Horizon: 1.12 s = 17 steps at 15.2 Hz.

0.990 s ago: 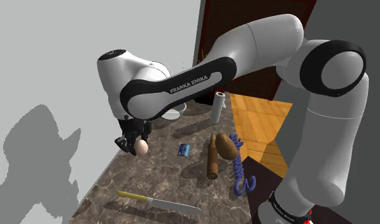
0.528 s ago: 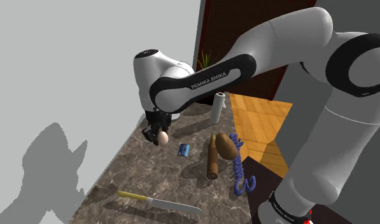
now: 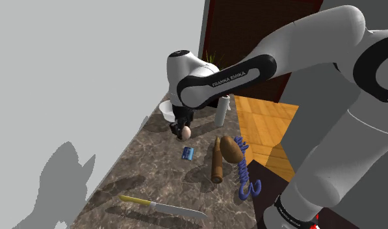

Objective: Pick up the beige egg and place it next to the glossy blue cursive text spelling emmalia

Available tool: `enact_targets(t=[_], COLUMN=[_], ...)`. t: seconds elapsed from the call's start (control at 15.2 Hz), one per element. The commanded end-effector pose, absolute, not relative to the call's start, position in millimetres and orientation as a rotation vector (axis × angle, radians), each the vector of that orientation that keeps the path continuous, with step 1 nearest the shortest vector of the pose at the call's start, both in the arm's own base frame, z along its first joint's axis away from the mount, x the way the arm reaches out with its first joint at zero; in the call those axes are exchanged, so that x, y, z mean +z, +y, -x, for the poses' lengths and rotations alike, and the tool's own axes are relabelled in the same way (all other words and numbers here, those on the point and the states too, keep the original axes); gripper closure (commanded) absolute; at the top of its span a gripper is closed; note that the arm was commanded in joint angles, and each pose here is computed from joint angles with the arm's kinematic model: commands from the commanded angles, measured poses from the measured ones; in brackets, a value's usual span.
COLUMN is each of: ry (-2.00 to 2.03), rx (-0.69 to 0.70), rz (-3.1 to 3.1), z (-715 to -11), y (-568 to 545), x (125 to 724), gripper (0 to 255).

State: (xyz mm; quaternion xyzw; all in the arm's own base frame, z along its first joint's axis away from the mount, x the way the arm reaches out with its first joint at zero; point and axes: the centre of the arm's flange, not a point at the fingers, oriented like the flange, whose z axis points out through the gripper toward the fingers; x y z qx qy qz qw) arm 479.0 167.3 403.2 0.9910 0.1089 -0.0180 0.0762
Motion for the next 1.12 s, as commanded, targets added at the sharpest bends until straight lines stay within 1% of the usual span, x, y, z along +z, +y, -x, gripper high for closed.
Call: enact_targets(t=[0.0, 1.06], ry=[0.328, 0.328], rx=[-0.053, -0.053], rz=[-2.971, -2.971], z=[-477, -464], y=[140, -71], x=[406, 406], gripper=[255, 255])
